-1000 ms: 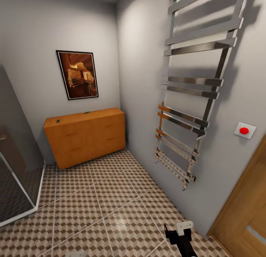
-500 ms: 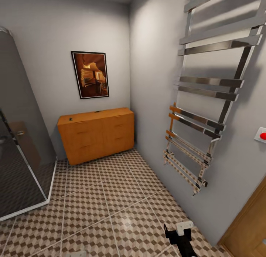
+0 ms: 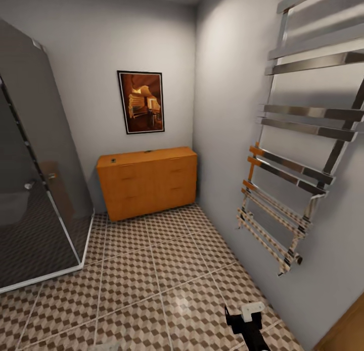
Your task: Take the four mousetraps from the cabinet in the bathroom and place them on the bathroom floor. Make sure all four end up on the same floor surface, and ensure that at least two of them are either under or directly next to the same bathroom sink.
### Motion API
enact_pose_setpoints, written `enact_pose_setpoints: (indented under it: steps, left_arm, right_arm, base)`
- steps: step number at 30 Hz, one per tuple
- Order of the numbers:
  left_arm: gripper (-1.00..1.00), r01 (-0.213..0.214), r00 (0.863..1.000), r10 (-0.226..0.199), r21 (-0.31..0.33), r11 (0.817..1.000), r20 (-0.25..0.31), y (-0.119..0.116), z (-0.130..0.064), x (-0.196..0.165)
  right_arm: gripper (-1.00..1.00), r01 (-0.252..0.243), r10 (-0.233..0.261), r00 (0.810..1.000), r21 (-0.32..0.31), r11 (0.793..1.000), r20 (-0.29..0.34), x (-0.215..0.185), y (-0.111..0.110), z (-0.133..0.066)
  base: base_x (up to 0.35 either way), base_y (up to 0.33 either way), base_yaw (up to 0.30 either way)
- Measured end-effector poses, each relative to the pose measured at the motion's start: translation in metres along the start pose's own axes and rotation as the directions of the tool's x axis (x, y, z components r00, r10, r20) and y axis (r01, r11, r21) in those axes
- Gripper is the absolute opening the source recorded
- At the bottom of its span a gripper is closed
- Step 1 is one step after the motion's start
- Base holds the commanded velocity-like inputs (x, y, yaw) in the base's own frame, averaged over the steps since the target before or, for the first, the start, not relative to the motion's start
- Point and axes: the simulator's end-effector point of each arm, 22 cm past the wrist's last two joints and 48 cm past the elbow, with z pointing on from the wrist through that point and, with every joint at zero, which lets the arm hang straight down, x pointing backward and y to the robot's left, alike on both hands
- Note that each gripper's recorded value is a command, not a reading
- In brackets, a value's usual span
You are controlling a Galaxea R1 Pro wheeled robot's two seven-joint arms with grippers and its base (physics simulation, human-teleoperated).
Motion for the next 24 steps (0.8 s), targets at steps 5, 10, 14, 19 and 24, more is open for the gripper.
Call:
enact_pose_setpoints:
  steps: [5,10,14,19,24]
  left_arm:
    - [1.00,0.000,1.000,0.000,0.000,1.000,0.000,0.000,0.000,0.000]
    - [1.00,0.000,1.000,0.000,0.000,1.000,0.000,0.000,0.000,0.000]
    - [1.00,0.000,1.000,0.000,0.000,1.000,0.001,0.000,0.000,0.000]
    - [1.00,0.000,1.000,0.000,-0.001,1.000,0.001,0.001,0.000,0.000]
    - [1.00,0.000,1.000,0.000,0.000,1.000,0.001,0.000,0.000,0.000]
  right_arm:
    - [1.00,0.000,0.000,1.000,0.000,1.000,0.000,0.000,0.000,0.000]
    - [1.00,0.000,0.000,1.000,0.000,1.000,0.000,0.000,0.000,0.000]
    - [1.00,0.002,-0.002,1.000,0.001,1.000,0.000,0.000,-0.002,0.000]
    - [1.00,0.008,-0.008,1.000,0.011,1.000,-0.001,0.001,-0.010,0.000]
    - [1.00,0.029,-0.029,1.000,0.044,0.999,-0.005,0.006,-0.044,-0.001]
  base:
    - [0.144,-0.092,0.200]
    - [0.207,-0.152,0.199]
    - [0.137,-0.107,0.144]
    - [0.027,-0.021,0.039]
    - [0.007,-0.005,0.010]
